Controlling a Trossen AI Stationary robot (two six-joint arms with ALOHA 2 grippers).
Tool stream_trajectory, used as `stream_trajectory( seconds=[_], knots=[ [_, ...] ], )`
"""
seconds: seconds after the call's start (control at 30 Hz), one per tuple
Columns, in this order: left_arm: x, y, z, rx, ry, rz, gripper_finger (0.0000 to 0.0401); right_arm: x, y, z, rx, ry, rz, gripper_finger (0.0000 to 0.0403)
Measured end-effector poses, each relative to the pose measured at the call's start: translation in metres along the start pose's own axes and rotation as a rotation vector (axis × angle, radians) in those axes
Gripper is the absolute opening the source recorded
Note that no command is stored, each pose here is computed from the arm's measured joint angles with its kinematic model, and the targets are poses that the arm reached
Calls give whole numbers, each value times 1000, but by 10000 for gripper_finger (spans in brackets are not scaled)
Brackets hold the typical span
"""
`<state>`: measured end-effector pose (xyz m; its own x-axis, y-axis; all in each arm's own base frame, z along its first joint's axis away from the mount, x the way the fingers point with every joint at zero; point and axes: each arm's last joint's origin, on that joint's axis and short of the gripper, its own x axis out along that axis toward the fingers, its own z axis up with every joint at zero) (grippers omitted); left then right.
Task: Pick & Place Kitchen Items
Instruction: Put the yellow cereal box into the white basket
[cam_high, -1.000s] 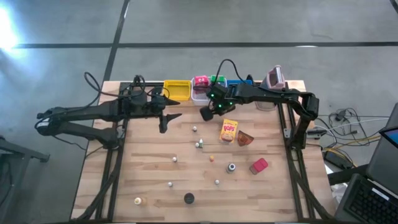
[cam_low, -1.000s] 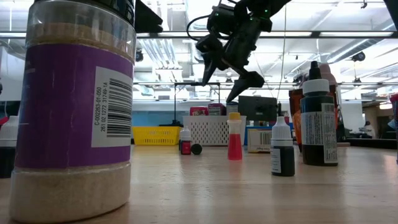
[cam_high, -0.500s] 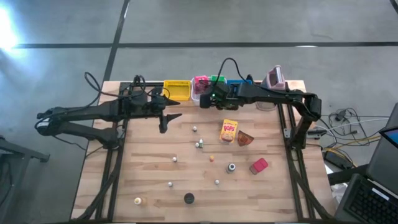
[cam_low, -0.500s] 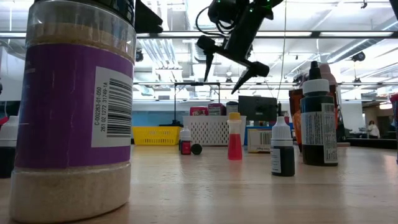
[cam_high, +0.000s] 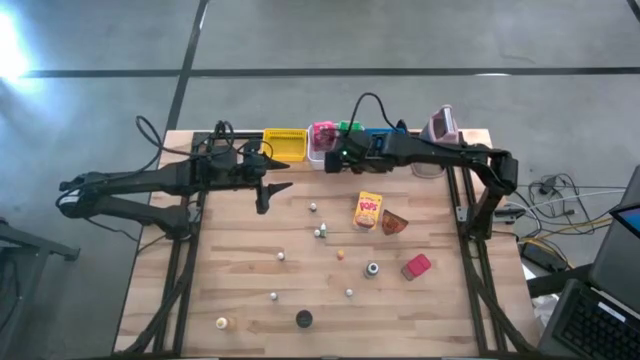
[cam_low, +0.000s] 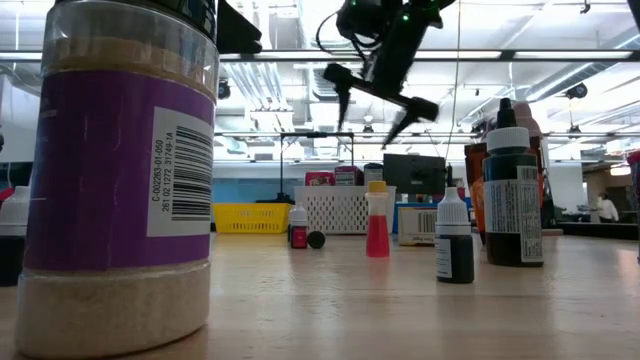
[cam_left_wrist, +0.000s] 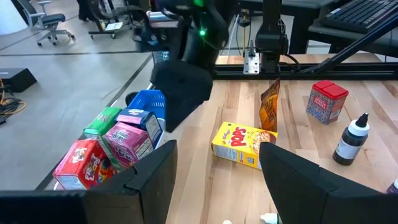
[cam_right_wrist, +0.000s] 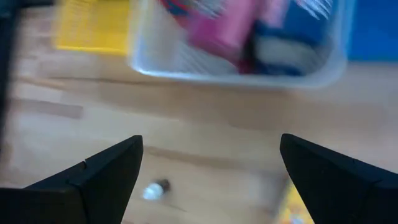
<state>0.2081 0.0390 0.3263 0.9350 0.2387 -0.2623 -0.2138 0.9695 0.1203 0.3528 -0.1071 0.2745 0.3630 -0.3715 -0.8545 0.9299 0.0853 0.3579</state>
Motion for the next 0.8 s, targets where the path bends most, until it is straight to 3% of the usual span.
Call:
stream_trajectory(
  seconds=[0.2,0.4,0.8],
  knots=[
    [0,0,0,0,0,0,234,-1,-20,-5,3,73,-195,375],
    [0,0,0,0,1,0,234,-3,-28,-8,193,124,-277,391],
    [0,0,0,0,4,-1,234,2,-29,-21,342,241,-339,400]
  ],
)
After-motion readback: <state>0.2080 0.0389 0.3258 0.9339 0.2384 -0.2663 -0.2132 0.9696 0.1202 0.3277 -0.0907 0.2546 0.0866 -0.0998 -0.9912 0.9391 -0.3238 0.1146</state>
